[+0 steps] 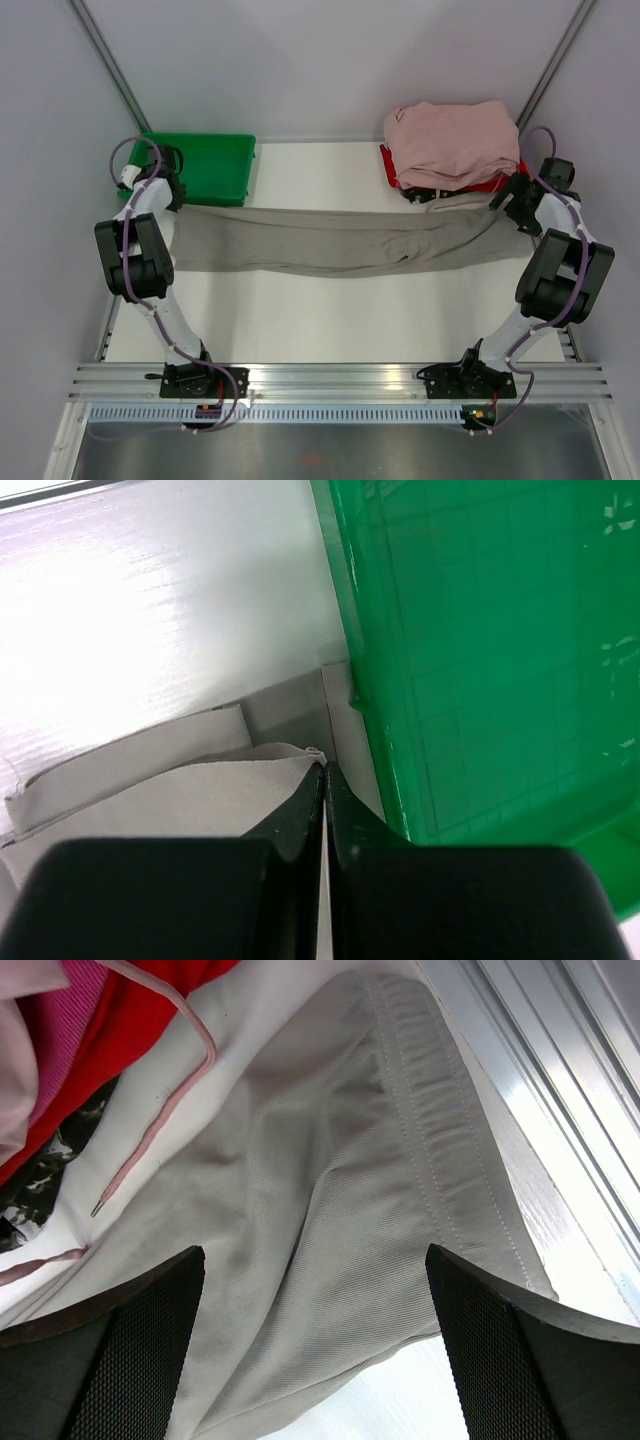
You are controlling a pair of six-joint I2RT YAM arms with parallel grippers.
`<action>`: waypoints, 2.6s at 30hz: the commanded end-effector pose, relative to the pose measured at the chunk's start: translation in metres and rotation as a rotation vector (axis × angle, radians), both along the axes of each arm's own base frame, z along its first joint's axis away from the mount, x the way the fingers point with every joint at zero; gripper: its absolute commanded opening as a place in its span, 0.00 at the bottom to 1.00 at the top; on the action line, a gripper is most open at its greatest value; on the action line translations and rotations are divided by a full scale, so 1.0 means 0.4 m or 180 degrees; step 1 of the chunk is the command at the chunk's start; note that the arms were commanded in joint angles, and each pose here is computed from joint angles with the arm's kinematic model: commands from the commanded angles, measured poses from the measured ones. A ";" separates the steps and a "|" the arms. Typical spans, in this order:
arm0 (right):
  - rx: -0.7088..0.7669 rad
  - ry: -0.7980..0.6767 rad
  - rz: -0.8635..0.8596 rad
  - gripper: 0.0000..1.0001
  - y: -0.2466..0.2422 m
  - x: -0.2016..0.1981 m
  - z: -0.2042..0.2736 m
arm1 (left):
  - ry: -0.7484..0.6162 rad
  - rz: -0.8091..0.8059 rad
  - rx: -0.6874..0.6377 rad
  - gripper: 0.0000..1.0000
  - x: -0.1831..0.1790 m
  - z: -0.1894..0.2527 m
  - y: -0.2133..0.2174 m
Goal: Fold and stack the trousers
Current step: Fold the trousers
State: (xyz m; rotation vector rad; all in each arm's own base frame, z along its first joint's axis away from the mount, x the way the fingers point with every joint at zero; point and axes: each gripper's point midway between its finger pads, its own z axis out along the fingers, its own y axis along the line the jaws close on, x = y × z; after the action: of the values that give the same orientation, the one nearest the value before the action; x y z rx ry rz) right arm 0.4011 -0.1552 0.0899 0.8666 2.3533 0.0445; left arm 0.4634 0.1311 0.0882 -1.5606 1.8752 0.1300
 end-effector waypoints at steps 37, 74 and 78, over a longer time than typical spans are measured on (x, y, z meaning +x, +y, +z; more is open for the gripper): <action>-0.0342 0.0620 -0.0887 0.94 -0.041 -0.205 -0.084 | 0.0282 -0.0759 0.0336 0.73 -0.216 0.118 0.003; -0.0292 0.0588 -0.0909 0.71 -0.071 -0.277 -0.127 | 0.0681 -0.0118 -0.0589 0.66 -0.314 -0.188 -0.075; -0.0211 0.0232 -0.0821 0.83 -0.063 -0.218 -0.029 | 0.0798 -0.0033 -0.0495 0.58 -0.335 -0.196 -0.060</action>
State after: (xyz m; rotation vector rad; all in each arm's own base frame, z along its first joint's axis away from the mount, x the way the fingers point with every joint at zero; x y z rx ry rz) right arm 0.2820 -0.1784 0.0268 1.2251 2.3996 -0.2730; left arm 0.3367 0.0997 0.0186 -1.6698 2.1386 0.1156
